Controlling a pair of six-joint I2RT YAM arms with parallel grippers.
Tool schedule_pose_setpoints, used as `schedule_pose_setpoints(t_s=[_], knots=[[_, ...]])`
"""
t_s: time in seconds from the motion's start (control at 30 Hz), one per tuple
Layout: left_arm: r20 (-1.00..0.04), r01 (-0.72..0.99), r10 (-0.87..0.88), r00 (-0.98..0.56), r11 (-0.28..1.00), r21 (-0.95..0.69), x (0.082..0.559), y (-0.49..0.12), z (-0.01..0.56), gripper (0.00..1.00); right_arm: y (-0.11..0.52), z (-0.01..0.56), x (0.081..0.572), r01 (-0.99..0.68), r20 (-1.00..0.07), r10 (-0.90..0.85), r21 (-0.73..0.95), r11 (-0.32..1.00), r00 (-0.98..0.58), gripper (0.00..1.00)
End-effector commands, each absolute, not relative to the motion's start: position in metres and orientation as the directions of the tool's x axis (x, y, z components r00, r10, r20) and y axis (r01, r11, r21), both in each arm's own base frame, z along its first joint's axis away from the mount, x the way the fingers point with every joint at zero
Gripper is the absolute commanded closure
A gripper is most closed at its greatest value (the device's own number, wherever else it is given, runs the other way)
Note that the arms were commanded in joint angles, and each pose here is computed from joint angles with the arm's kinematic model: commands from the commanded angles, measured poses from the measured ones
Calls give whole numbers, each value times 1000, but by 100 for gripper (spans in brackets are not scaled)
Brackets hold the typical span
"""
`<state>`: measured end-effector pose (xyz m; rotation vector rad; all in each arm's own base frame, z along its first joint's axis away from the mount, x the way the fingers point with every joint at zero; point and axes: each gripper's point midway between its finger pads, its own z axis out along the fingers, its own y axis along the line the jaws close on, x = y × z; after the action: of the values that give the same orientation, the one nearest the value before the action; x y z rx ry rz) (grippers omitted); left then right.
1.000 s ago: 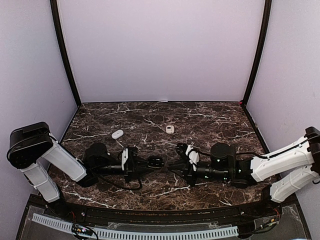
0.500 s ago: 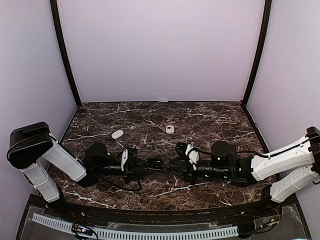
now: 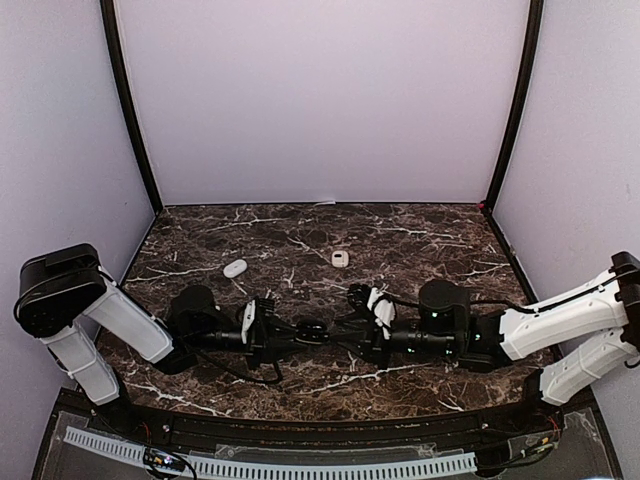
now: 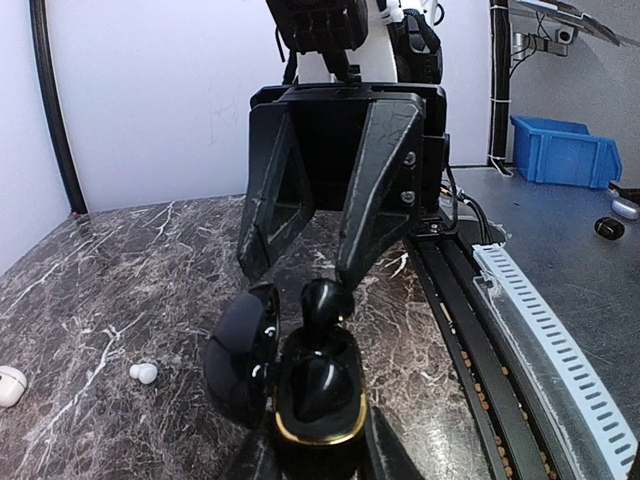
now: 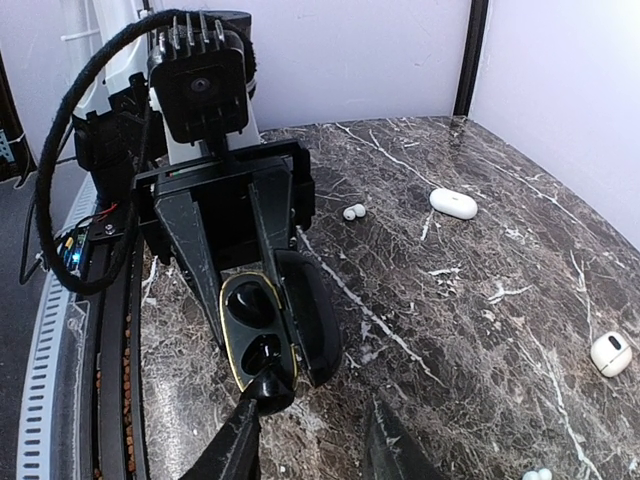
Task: Insert the wireless bluetooth earbuds into the charging case
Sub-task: Adjust the right earbud in the right side groove of the charging case.
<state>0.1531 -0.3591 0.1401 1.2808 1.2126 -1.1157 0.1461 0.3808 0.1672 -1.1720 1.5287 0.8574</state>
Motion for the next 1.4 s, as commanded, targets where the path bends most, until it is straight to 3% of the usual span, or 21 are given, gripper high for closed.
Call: schedule_pose_setpoints(t_s=[0.0, 0.47, 0.7, 0.83, 0.93, 1.37], knots=[[-996, 996, 33, 83, -25, 83, 150, -364, 152, 89, 389, 177, 148, -963, -971, -237, -40, 267, -25, 65], [-996, 997, 41, 73, -20, 73, 152, -366, 150, 89, 399, 176, 145, -973, -970, -242, -33, 228, -24, 63], [-996, 997, 41, 74, -20, 73, 153, -366, 150, 89, 399, 175, 153, -962, -968, -248, -34, 271, -36, 59], [-996, 997, 43, 75, -11, 74, 154, -366, 150, 89, 396, 179, 145, -970, -973, -230, -27, 240, -30, 42], [-996, 997, 42, 75, 3, 76, 156, -365, 151, 89, 388, 181, 137, -977, -976, -217, -25, 213, -22, 36], [-996, 997, 31, 79, -26, 78, 151, -365, 153, 89, 380, 176, 120, -990, -967, -253, -53, 130, 18, 40]])
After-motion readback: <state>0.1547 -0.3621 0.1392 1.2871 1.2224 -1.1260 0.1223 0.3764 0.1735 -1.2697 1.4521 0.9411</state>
